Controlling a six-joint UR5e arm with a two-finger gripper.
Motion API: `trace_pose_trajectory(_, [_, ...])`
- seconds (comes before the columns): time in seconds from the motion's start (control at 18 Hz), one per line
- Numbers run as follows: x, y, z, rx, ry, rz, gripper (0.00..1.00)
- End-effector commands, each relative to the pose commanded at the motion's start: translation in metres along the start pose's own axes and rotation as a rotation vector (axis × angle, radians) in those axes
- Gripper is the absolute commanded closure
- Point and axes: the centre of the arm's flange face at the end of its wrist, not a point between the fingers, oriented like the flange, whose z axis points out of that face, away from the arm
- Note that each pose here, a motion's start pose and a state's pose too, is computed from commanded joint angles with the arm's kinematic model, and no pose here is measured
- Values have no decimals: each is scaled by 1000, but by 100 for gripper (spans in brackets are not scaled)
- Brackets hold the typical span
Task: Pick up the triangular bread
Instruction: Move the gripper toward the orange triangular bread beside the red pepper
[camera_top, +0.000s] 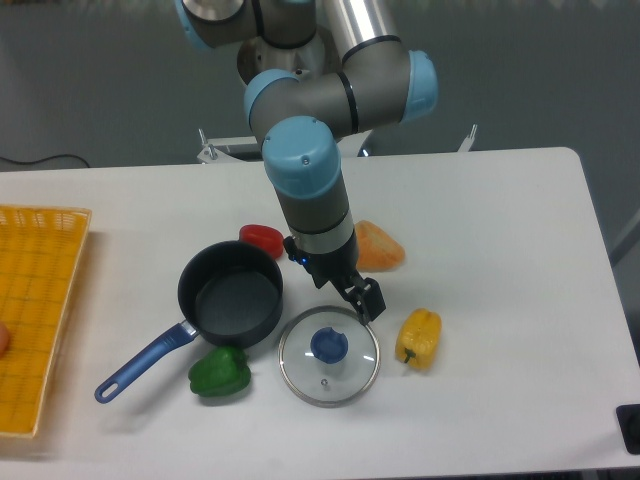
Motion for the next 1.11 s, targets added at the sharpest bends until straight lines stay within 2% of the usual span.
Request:
trace_pose_trajectory(0.22, [1,-1,-1,0,3,2,0])
trace_pose_trajectory(0.56, [28,6,27,-34,68,-7,0])
trace_pose_trajectory(0.89, [32,7,29,-32,75,-45,0])
trace_pose_trajectory(1.11, [38,7,38,-47,92,-37,0])
